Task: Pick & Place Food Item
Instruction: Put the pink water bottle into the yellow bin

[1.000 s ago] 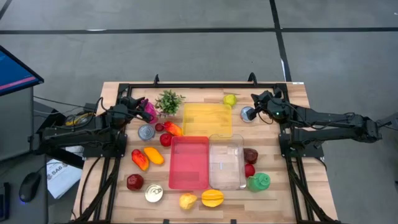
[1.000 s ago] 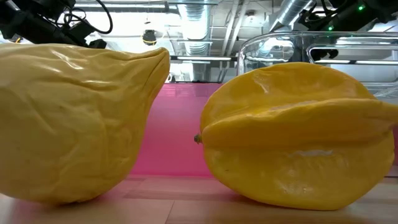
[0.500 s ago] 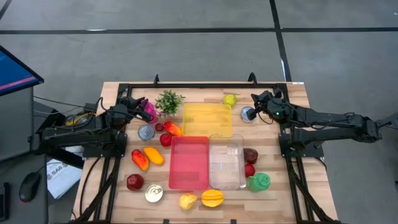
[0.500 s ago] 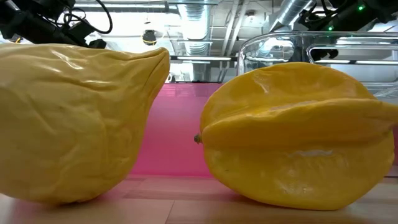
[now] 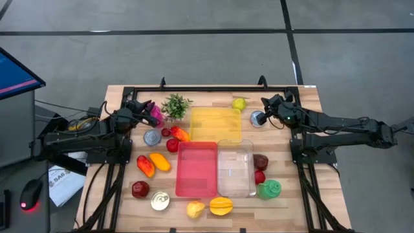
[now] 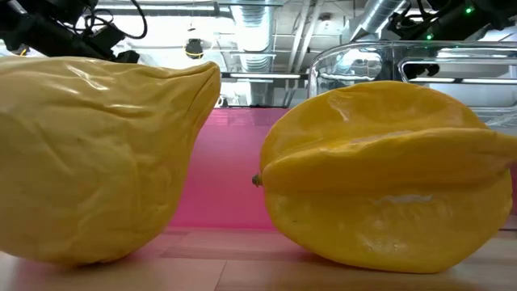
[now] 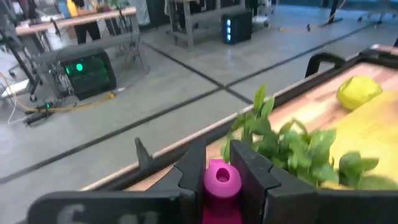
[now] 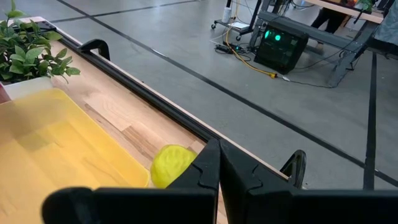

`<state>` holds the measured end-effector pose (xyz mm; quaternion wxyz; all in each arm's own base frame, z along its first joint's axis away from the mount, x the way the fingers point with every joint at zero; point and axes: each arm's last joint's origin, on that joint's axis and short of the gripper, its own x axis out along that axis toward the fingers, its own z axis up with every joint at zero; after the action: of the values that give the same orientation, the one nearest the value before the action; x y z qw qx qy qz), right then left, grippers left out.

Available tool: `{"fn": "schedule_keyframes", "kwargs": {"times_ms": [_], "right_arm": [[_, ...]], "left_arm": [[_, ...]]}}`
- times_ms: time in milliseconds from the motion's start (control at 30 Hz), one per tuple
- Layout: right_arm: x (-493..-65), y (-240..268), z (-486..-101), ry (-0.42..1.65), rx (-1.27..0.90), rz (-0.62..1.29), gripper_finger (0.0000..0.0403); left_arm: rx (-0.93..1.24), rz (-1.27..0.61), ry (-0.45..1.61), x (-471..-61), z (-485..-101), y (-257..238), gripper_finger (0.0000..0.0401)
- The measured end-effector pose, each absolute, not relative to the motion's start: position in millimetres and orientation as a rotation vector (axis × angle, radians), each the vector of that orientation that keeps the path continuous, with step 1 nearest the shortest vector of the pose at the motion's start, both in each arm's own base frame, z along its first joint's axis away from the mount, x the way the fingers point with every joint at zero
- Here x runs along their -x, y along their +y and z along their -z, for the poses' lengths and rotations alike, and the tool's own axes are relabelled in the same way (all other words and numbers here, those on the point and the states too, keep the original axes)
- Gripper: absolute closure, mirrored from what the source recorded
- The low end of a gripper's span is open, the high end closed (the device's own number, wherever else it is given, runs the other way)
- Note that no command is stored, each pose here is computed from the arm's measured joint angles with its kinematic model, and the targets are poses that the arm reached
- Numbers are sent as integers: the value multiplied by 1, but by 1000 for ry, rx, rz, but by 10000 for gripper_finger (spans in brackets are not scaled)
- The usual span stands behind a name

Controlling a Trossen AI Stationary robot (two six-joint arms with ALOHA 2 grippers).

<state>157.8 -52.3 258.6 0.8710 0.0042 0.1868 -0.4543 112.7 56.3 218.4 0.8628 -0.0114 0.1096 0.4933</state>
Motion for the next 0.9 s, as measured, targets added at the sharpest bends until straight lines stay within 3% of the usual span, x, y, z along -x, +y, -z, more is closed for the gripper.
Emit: {"fn": "schedule_keyframes", "kwargs": {"times_ms": [467,900], "right_arm": [[-158,-52,-258,392,-9,950,403],[-158,-52,-259,390,-11,950,403]], "left_arm": [[-46,-1034,133,-115,-232,57,355],[-206,-1171,-14,-111,-258,58,356]]}}
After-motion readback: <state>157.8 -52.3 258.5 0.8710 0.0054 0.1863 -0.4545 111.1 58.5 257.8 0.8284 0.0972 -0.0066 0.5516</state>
